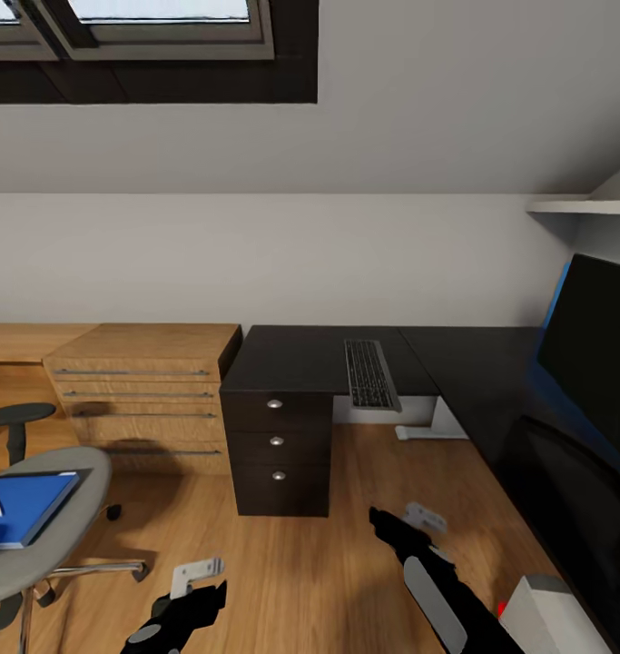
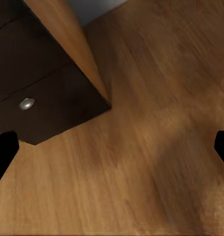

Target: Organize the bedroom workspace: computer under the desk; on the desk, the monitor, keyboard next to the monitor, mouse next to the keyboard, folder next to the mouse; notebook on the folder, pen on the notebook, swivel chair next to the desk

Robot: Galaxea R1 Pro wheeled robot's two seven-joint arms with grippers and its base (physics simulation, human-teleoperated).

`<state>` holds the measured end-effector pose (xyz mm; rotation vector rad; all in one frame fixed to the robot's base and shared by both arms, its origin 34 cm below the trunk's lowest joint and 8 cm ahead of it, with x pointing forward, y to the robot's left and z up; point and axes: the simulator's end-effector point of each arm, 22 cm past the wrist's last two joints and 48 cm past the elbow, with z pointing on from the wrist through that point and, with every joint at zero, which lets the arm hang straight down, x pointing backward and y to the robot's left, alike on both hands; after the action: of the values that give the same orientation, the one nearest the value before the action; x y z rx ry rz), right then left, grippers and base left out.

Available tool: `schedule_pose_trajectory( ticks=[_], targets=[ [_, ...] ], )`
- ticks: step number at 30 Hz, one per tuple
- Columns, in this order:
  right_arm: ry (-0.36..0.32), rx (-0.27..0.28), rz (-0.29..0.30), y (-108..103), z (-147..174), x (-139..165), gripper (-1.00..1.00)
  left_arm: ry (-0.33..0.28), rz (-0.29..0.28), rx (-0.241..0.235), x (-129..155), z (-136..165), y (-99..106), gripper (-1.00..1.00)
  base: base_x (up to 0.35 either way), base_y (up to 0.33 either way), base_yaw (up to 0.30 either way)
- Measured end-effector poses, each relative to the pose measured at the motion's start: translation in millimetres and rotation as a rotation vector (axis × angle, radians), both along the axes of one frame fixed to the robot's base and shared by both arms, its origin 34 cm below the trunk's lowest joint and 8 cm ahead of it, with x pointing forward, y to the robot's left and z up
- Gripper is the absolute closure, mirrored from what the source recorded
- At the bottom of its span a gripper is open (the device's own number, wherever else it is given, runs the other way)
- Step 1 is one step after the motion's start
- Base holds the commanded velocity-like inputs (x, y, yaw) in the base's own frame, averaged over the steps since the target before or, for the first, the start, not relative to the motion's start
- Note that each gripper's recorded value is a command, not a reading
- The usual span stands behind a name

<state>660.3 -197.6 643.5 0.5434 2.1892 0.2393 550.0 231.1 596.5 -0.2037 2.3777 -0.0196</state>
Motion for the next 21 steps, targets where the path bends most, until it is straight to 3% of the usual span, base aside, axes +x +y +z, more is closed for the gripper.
schedule_pose_trajectory(
  ticks=[2,3,8,12,17,21],
  targets=[
    [0.039,-0.104,0.002,-4.0,-8.8,-10.3,-1.00,0.005,0.002,0.001,-0.9,1.6,1.0,-1.00,0.000,0.000,0.000],
    [0.064,-0.198,0.011,-6.5,-14.7,-18.8,-1.00,0.011,0.003,0.001,-2.1,1.2,1.8,-1.00,0.000,0.000,0.000],
    [0.068,-0.367,0.038,-4.8,-12.3,-31.9,-1.00,0.059,0.007,0.011,-14.1,-8.3,6.2,-1.00,0.000,0.000,0.000],
    [0.043,-0.407,0.024,-4.8,-9.0,-42.5,-1.00,0.108,0.010,0.022,-27.5,-19.3,10.3,-1.00,0.000,0.000,0.000],
    [0.049,-0.429,0.022,-5.4,-21.9,-76.8,-1.00,0.205,0.024,0.046,-60.9,-49.5,21.0,-1.00,0.000,0.000,0.000],
    [0.083,-0.446,0.045,-4.9,-35.3,-105.1,-1.00,0.192,0.059,0.064,-72.4,-58.8,32.6,-1.00,0.000,0.000,0.000]
  ],
)
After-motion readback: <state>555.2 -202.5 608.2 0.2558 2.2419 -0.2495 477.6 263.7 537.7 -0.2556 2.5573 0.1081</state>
